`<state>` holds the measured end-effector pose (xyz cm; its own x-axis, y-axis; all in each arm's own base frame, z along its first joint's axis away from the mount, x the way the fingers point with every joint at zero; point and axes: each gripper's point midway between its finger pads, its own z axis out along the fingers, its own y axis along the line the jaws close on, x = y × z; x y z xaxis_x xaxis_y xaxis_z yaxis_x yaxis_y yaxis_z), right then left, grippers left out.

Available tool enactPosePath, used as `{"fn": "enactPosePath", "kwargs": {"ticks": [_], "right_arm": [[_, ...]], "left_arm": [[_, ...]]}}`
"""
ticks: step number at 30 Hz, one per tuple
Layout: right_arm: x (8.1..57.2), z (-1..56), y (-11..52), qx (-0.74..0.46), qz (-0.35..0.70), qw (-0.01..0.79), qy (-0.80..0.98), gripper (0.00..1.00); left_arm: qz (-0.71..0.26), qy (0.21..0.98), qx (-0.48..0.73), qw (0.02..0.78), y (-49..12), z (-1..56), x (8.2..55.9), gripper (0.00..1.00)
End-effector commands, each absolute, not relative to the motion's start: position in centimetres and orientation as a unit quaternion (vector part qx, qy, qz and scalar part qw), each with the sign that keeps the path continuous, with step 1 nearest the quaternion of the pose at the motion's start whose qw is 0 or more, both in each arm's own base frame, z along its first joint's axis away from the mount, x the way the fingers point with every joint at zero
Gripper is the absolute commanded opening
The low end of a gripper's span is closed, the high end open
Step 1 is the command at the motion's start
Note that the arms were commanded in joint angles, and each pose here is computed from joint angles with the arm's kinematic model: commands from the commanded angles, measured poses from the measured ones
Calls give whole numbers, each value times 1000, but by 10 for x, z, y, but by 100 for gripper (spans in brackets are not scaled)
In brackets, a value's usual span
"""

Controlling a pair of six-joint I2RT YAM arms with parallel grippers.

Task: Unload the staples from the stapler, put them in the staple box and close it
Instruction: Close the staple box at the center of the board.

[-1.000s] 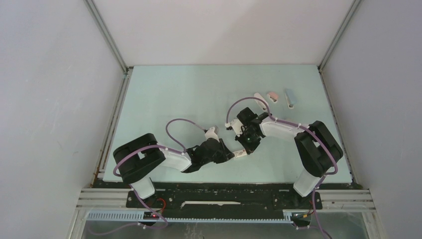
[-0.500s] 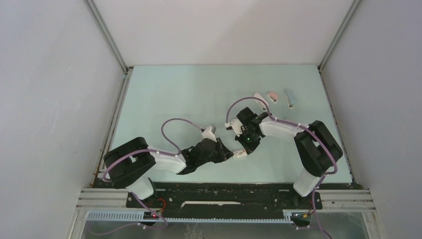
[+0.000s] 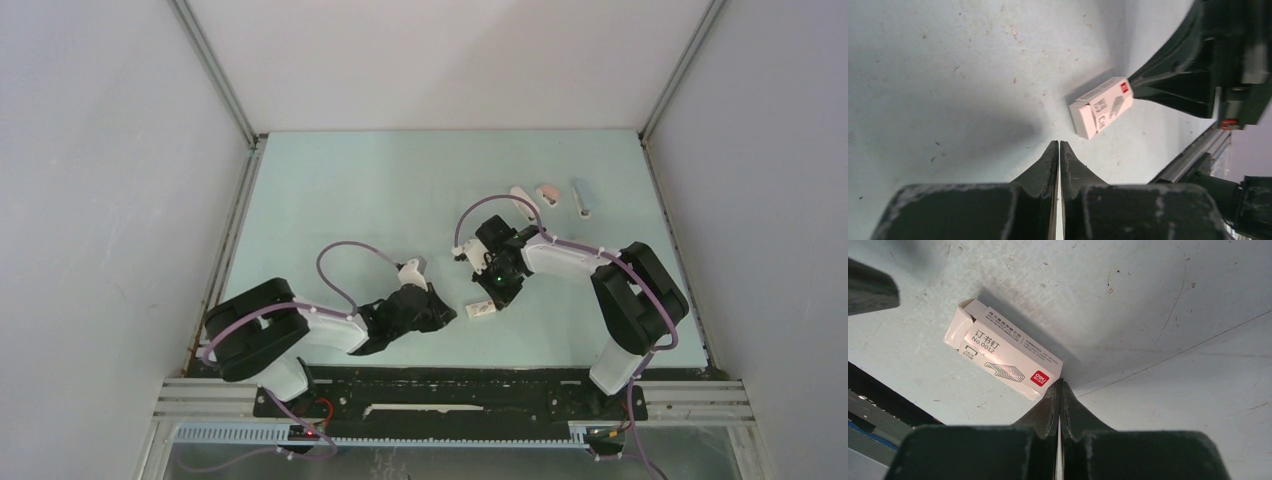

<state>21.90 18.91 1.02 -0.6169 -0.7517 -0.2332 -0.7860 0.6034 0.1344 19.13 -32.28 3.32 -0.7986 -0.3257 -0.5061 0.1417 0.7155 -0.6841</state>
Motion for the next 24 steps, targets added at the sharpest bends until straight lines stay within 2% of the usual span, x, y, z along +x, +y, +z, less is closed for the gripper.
{"fn": "enactPosePath", "kwargs": {"ticks": [1,24], "right_arm": [[210,-12,191,-436,118,54,890,3],[205,-10,199,-441,134,51,886,3]], "left_arm": [[-367,873,-42,319,-336,32,202,7],[-371,879,-7,301,-363,30,206,6]]}}
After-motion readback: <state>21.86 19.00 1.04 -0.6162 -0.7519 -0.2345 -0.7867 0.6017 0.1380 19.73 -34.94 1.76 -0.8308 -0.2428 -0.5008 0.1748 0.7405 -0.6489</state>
